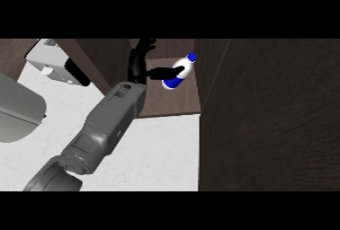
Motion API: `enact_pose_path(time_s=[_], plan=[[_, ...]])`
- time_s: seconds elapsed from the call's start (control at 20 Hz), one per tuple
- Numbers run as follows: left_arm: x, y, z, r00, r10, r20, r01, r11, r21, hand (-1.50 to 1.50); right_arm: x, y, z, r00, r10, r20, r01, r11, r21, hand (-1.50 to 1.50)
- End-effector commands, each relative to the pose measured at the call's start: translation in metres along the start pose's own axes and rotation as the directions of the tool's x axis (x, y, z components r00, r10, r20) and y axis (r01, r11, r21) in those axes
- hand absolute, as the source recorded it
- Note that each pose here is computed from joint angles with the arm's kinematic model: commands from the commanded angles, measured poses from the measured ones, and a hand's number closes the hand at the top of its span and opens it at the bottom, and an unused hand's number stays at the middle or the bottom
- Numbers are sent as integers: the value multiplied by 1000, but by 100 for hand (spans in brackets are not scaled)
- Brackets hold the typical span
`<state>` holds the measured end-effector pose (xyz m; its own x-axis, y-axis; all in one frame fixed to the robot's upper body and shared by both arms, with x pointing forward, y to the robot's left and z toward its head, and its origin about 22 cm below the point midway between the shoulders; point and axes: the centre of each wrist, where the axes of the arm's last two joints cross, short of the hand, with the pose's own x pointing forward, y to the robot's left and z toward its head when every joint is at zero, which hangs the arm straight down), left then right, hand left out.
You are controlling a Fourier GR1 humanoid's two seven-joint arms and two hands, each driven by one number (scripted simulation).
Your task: Pick up the bottled water, place it into the cabinet and close the cabinet
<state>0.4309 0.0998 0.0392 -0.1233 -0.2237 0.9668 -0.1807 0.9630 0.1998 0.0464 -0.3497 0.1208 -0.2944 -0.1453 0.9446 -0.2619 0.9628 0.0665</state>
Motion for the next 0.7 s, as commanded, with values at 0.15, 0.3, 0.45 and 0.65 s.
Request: enact_pose_path(time_s=[0.15, 0.3, 0.45, 0.65], plan=[[5, -1, -5, 1000, -26, 13, 26, 1000, -5, -150, 14, 21, -8, 999, -16, 44, 15, 1000, 23, -150], [1, -4, 0, 998, 30, 56, -28, 999, -29, -150, 17, 18, -10, 999, -10, 41, 8, 999, 42, -150], [20, -11, -7, 985, 122, 120, -118, 992, -41, -150, 18, 13, -3, 999, -6, 53, 4, 999, 33, -150], [17, -11, -5, 972, 160, 174, -142, 983, -114, -150, 15, 16, -22, 999, 3, 53, -3, 1000, 11, -150]])
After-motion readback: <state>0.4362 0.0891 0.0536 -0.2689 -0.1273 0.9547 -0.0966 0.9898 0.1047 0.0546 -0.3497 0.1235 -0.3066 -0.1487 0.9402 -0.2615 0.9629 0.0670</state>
